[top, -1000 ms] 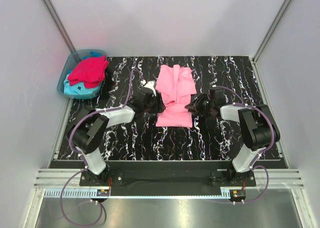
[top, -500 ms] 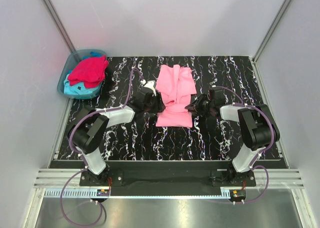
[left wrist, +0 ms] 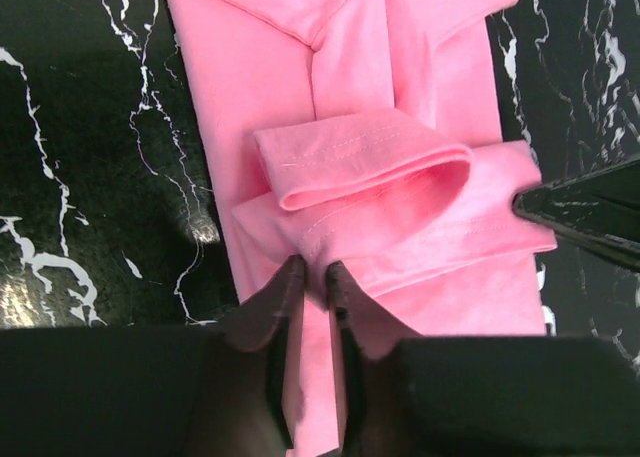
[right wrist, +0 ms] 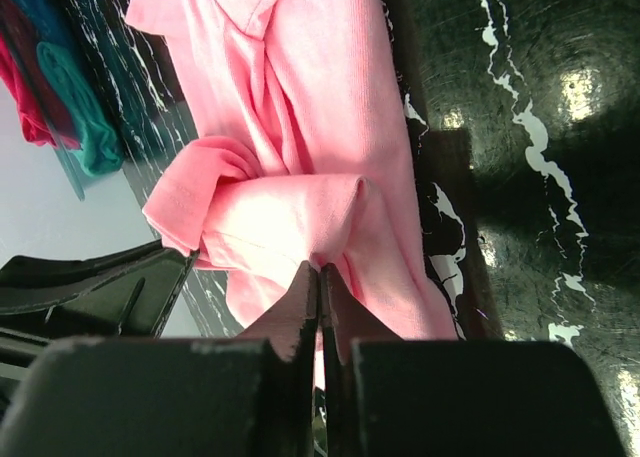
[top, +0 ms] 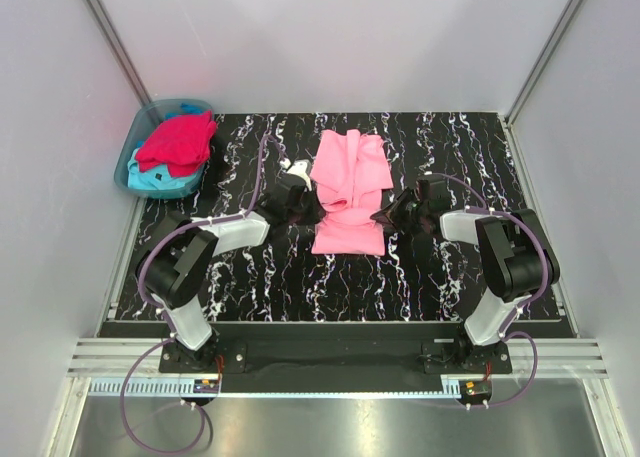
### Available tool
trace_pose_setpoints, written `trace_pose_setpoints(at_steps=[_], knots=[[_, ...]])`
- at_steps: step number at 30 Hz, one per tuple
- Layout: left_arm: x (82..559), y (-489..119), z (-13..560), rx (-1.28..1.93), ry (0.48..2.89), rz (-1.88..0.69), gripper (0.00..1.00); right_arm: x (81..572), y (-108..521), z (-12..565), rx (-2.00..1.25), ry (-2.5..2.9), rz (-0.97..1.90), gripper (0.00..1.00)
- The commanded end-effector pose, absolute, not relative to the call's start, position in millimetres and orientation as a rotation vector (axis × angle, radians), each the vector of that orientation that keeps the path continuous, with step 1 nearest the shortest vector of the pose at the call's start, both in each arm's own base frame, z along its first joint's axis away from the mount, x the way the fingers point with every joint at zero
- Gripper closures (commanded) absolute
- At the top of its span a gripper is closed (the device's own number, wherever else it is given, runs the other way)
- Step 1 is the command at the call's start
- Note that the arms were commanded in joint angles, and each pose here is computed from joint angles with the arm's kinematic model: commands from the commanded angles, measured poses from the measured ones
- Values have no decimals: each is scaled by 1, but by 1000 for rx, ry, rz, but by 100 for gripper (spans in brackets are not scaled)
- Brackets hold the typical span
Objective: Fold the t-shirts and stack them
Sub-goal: Fold the tshirt
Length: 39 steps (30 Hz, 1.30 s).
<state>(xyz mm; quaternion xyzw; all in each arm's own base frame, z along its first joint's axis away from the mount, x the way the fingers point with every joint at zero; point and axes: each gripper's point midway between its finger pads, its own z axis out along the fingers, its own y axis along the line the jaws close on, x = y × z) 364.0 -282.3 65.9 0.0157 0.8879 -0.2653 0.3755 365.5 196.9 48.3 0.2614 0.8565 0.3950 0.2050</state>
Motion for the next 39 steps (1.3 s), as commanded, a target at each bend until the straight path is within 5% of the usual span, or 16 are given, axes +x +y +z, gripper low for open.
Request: trace_pose_setpoints(at_steps=[1, 20, 28, 36, 39], knots=[[375, -289, 79, 45, 2208, -720, 89, 377, 206, 73, 672, 2322, 1153, 100], [406, -292, 104, 45, 2166, -678, 94, 425, 219, 107, 704, 2228, 1227, 100], [425, -287, 113, 48, 2150, -640, 82, 424, 218, 96, 723, 2239, 1216, 94], [429, -284, 103, 41, 2167, -630, 66, 430, 215, 93, 743, 2224, 1183, 70], [433, -285, 100, 43, 2173, -630, 61, 435, 214, 95, 748, 2200, 1178, 68]])
